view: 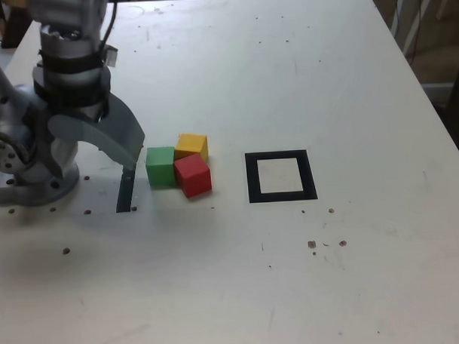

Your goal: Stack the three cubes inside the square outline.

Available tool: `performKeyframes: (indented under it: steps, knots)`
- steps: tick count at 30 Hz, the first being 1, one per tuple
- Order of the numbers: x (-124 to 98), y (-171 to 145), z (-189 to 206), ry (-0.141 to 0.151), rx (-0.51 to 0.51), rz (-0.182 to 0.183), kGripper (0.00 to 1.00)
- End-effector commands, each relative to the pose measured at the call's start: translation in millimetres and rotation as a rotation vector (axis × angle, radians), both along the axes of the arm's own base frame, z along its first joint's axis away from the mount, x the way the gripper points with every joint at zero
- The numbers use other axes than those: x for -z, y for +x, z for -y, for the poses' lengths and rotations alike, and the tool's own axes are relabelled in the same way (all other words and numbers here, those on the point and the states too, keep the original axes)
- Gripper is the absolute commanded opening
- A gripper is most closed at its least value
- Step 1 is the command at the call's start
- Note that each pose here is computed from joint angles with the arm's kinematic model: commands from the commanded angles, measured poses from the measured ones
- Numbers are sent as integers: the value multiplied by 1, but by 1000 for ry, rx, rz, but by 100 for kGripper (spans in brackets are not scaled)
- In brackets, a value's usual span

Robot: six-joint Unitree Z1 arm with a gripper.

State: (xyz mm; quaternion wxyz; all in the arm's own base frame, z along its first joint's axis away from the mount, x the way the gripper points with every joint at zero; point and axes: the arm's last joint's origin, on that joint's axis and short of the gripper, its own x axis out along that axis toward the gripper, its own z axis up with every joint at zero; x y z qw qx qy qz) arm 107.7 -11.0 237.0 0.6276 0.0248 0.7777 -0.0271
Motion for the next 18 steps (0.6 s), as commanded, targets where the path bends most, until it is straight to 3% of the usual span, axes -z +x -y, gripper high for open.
performKeyframes:
  steps: [1, 4, 7, 11, 18]
  knots:
    - [-7, -5, 0, -5, -26, 17, 99]
    - [-16, -7, 0, -7, -71, 6, 99]
    - [-32, -5, 4, 10, -114, -9, 99]
    - [-54, 6, 15, 27, -162, 4, 99]
    - [-68, 55, 51, -30, -149, 8, 99]
